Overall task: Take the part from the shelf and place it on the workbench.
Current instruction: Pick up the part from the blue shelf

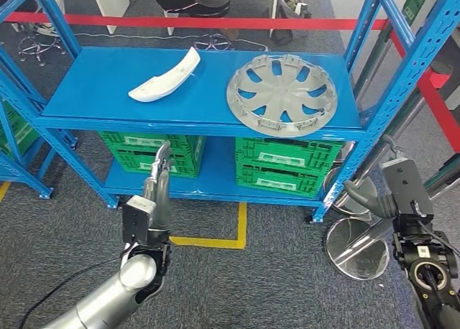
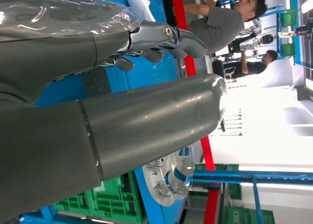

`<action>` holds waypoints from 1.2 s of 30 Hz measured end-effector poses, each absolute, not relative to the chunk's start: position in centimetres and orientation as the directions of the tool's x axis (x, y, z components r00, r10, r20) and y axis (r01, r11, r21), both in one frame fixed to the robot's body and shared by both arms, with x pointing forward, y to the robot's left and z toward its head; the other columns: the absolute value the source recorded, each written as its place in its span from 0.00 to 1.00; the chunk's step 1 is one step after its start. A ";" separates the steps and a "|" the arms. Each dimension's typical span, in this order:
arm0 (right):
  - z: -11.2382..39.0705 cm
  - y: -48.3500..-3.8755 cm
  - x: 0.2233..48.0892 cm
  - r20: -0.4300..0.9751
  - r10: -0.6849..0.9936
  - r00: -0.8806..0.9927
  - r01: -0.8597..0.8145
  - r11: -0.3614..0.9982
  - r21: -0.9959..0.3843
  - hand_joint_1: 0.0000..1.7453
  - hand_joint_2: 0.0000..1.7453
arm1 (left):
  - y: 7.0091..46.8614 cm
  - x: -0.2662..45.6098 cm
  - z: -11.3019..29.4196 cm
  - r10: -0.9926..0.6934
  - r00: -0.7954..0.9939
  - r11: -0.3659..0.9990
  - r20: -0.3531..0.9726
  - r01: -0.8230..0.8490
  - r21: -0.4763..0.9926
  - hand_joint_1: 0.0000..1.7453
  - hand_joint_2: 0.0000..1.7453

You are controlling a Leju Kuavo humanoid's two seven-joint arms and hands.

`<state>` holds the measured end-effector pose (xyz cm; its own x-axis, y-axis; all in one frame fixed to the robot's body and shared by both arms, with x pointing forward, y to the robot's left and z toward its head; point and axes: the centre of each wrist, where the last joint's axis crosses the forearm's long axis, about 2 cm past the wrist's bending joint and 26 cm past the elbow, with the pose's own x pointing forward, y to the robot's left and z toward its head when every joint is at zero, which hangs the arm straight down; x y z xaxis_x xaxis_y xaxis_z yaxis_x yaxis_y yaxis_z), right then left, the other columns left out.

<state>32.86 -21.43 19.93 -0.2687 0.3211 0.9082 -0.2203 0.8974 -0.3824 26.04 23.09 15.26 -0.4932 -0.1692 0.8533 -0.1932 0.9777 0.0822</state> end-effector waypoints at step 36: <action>19.6 -22.4 34.8 0.891 0.396 -0.222 -0.261 0.856 -0.445 0.00 1.00 | 23.5 25.6 15.5 -0.187 -0.494 0.975 0.849 -0.199 0.099 0.00 0.00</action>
<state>34.79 -22.37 19.58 -0.2223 0.3958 0.8911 -0.2608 0.8565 -0.4455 25.63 23.51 15.52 -0.4940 -0.1871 0.8491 -0.1995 0.9749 0.0987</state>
